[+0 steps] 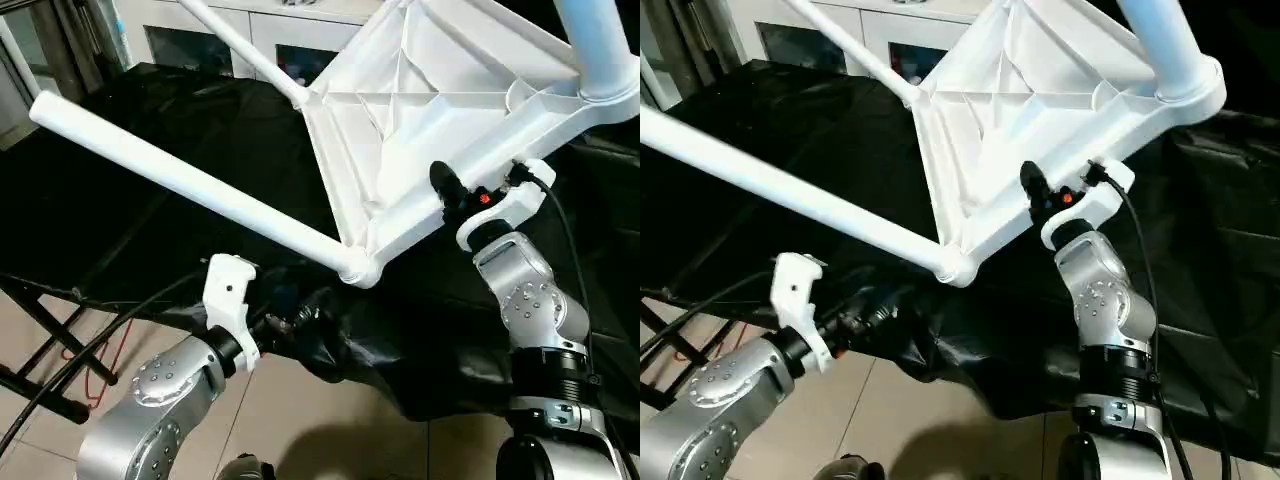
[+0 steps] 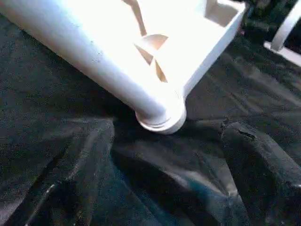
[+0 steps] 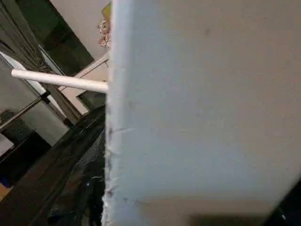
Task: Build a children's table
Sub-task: Flip table
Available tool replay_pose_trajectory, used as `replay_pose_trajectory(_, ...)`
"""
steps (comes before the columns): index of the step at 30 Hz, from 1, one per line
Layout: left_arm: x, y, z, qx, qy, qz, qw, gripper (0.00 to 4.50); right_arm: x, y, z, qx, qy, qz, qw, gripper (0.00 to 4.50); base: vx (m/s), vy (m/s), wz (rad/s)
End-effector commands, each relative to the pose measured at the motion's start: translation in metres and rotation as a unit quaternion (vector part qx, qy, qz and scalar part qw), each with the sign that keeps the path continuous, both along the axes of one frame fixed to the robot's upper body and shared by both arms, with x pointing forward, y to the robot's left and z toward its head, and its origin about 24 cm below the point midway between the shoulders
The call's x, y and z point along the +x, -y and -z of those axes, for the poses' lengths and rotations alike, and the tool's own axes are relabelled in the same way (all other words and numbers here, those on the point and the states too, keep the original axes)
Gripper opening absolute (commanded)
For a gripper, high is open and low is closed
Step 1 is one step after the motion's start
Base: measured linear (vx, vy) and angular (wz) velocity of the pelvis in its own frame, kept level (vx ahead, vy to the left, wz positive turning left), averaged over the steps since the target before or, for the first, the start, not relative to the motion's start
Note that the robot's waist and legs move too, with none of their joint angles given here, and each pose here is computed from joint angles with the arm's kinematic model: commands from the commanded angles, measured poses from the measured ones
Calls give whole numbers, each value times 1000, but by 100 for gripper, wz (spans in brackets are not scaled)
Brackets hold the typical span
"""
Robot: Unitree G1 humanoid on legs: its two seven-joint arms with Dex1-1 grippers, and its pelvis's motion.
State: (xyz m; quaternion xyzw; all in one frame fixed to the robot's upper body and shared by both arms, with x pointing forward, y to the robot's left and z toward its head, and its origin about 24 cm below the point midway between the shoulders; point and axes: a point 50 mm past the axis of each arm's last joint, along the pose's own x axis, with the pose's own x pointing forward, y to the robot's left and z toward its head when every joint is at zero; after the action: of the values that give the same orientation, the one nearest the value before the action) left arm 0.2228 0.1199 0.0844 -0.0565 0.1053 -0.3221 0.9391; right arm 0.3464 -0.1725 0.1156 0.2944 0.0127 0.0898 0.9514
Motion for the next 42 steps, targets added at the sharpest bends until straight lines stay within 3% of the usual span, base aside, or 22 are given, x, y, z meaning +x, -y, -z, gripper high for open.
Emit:
replay_pose_trajectory(1,0,4,-7,11,22,12,1000,408,-2,20,-6,-66,-2,68,996,196,0,0,0)
replay_pose_trajectory(2,0,4,-7,11,22,12,1000,408,-2,20,-6,-66,-2,68,996,196,0,0,0)
replay_pose_trajectory(6,4,2,-14,38,50,16,998,408,-2,22,-6,-152,-25,98,983,196,0,0,0)
replay_pose_trajectory(18,14,3,-34,43,104,12,994,408,-6,31,-6,-199,-44,152,967,196,0,0,0)
replay_pose_trajectory(19,21,4,-47,47,136,2,990,408,-7,37,-5,-226,-53,181,956,196,0,0,0)
replay_pose_trajectory(22,26,5,-56,49,157,2,986,408,-7,38,-5,-254,-56,187,947,196,0,0,0)
replay_pose_trajectory(24,29,8,-65,54,178,10,983,408,-7,34,-8,-297,-45,175,938,196,0,0,0)
replay_pose_trajectory(30,34,12,-73,61,201,13,978,408,-1,39,-9,-325,-63,211,920,194,0,0,0)
replay_pose_trajectory(36,35,12,-75,88,210,16,974,408,7,27,-11,-313,-46,155,936,194,0,0,0)
replay_pose_trajectory(38,40,10,-80,112,231,3,966,408,9,25,-10,-318,-43,144,936,250,0,0,0)
replay_pose_trajectory(40,43,9,-83,120,240,-4,963,408,10,25,-10,-320,-43,145,935,266,0,0,0)
replay_pose_trajectory(42,50,7,-93,151,273,-19,950,408,12,25,-11,-325,-42,148,933,285,0,0,0)
